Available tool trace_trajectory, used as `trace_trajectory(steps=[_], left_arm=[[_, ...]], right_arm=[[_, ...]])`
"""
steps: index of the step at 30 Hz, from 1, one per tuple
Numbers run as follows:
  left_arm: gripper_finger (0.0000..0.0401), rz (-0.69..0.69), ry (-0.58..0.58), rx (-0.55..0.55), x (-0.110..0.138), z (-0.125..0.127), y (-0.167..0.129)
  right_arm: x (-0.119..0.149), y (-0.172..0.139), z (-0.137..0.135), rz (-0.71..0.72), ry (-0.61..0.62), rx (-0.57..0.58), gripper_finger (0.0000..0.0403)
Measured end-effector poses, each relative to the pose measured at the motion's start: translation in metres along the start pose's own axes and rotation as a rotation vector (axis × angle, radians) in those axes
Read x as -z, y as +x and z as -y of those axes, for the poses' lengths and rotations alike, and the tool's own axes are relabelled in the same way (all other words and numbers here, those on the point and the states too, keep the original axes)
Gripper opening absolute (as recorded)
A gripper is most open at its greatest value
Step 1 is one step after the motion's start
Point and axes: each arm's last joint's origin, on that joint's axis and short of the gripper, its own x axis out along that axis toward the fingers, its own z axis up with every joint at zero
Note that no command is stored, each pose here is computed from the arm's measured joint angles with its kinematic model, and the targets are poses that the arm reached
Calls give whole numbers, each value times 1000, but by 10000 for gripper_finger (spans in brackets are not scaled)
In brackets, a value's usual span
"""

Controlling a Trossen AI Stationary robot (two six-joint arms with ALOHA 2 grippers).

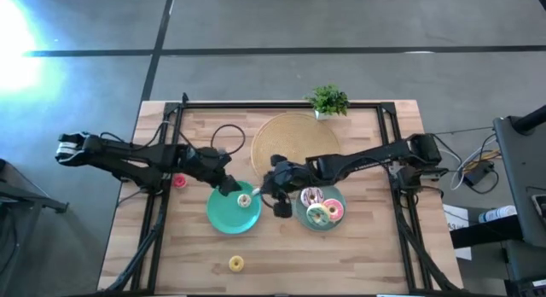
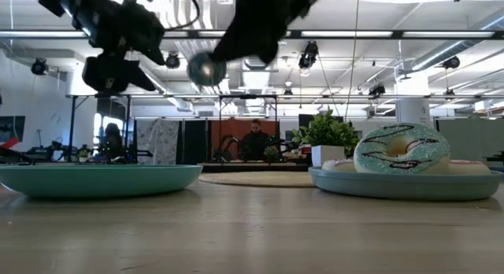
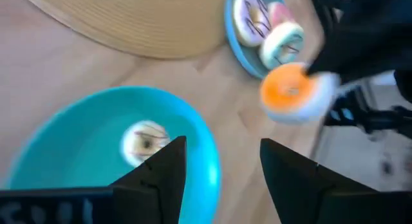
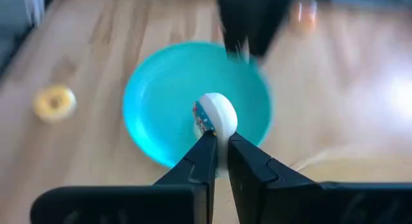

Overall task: Pick & Place donuts
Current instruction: Put the small blue donut on the blue plate

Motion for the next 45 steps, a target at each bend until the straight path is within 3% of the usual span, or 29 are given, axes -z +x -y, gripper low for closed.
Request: trace_trajectory(steps=[6,12,23,32,45], left_arm=[[171,156,76,-118,16,3,-19],[171,239,106,-210,37,2,-35],[171,224,138,-309,51,-6,-41],[171,209,181,-333,51,-7,-40],[171,200,195,-368,52,-10,-41]], right_arm=[[11,36,26,-3,485,-172,27],[22,72,29,-77,744,-316,27],[14,122,16,-165,844,-410,27],[18,137,6,-358,809,-314,27],[28,140,6,-358,703,-142,89]])
